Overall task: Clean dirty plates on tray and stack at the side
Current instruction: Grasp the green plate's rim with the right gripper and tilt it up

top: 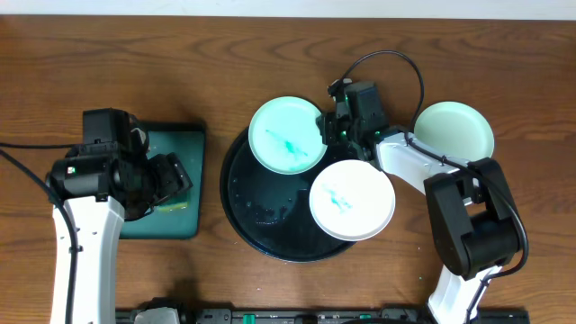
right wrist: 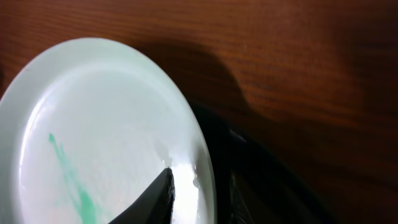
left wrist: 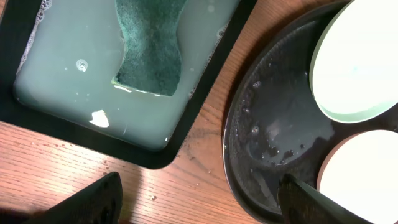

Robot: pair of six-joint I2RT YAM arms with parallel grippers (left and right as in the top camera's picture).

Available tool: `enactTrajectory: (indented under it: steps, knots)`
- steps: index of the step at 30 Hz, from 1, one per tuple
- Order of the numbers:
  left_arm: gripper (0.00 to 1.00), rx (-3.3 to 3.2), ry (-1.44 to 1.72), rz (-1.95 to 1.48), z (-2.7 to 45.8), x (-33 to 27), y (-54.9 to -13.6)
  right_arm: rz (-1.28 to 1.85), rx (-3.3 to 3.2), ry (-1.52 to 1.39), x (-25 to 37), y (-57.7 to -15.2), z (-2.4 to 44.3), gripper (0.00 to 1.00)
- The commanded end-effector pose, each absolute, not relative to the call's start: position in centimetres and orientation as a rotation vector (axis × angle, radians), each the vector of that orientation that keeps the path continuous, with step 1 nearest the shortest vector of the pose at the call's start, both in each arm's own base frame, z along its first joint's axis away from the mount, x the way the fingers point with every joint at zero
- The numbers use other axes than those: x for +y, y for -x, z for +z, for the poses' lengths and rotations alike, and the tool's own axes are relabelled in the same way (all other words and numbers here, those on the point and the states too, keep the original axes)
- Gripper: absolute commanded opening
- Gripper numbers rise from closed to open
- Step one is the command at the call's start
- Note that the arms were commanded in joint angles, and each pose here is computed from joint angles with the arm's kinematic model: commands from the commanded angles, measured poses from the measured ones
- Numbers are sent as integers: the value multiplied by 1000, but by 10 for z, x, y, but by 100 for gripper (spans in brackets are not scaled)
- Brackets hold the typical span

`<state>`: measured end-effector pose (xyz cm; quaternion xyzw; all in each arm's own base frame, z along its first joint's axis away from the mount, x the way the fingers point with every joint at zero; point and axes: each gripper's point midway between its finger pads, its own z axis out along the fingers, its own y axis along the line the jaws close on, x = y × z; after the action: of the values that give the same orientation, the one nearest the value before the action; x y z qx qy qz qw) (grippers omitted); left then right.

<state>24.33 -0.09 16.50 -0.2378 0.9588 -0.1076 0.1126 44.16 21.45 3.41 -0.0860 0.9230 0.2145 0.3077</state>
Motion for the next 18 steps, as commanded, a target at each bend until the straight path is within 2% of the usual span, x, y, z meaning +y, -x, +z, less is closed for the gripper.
enactTrajectory:
  steps: [1, 18]
  knots:
    - [80, 2828, 706, -328, 161, -3, -240, 556, 2458, 211, 216, -439, 30, 27]
    - [80, 2832, 707, -328, 161, -3, -240, 596, 2475, 176, 227, -437, 14, 22]
